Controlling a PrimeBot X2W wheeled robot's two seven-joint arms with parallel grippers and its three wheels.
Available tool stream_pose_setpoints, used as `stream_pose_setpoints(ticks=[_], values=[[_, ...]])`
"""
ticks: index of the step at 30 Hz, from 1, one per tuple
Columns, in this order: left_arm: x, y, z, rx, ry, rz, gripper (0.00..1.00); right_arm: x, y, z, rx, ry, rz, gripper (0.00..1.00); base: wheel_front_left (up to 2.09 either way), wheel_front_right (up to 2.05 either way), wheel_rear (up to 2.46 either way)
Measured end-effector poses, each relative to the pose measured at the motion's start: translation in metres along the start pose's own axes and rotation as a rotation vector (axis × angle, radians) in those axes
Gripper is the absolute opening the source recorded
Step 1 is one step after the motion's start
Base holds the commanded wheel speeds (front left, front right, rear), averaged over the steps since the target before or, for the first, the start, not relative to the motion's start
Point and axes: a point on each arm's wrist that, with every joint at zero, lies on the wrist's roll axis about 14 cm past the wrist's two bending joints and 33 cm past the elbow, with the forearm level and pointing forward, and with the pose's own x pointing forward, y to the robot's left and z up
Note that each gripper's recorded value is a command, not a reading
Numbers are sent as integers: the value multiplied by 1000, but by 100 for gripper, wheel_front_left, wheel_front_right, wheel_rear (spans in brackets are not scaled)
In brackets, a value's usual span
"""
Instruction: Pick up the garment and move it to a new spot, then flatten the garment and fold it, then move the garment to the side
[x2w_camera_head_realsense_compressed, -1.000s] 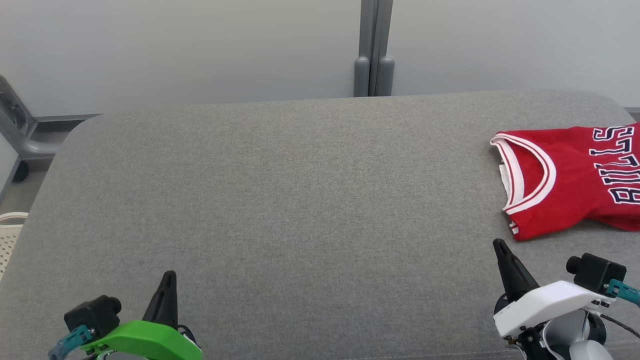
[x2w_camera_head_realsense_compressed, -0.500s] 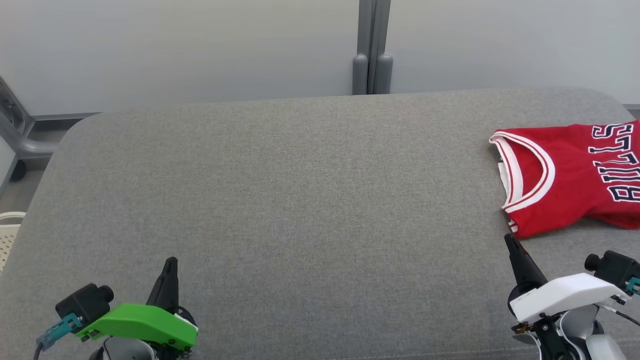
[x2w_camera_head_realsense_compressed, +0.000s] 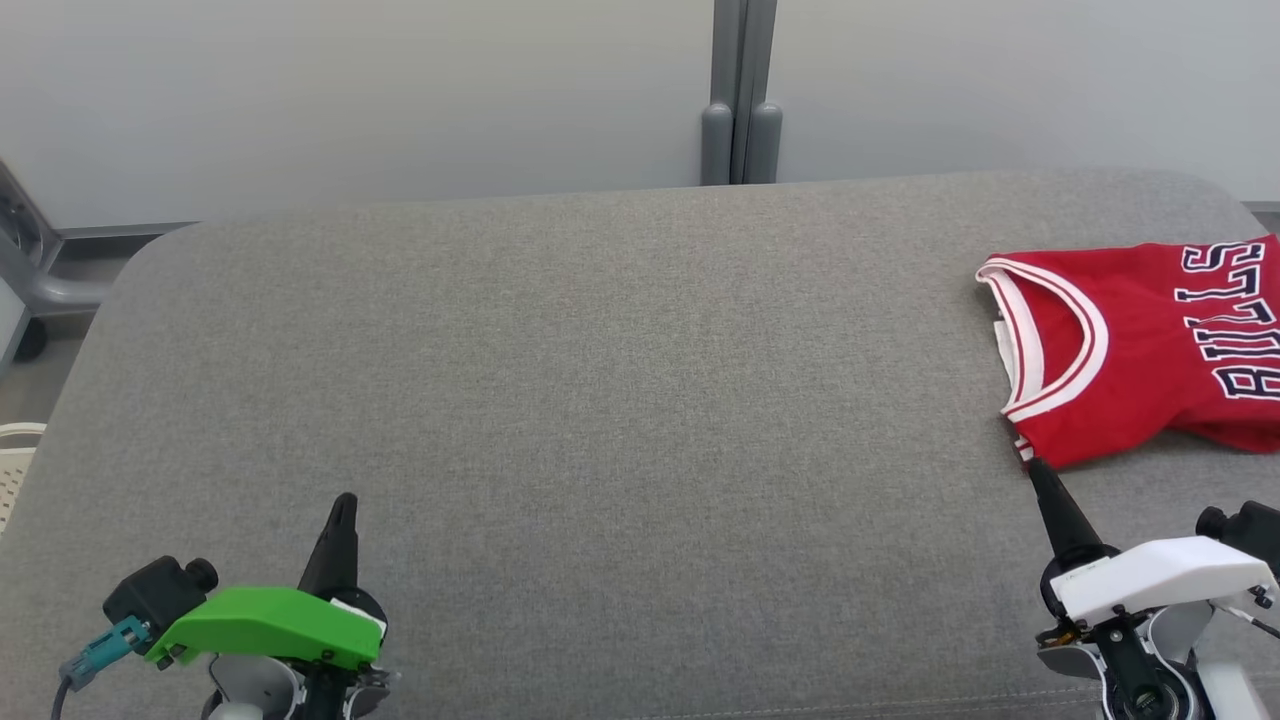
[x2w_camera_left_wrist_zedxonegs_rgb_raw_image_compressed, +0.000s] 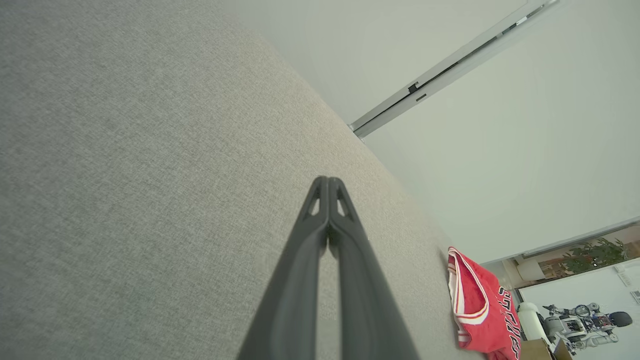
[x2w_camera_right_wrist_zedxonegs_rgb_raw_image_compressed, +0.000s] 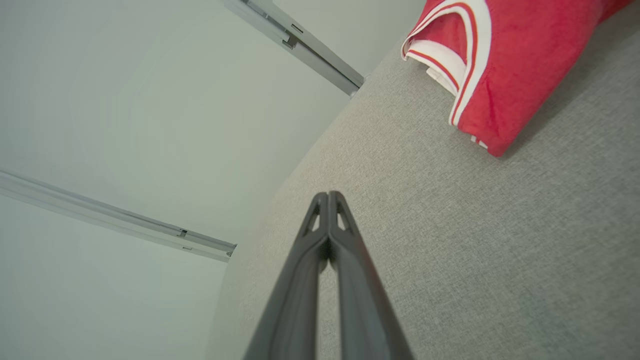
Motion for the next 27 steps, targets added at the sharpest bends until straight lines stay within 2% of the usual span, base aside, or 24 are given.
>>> stream_pose_setpoints(ticks=[27], values=[[17, -13, 5, -284, -23, -54, 0, 6, -13, 19, 272, -55, -13, 0, 0, 0, 0]])
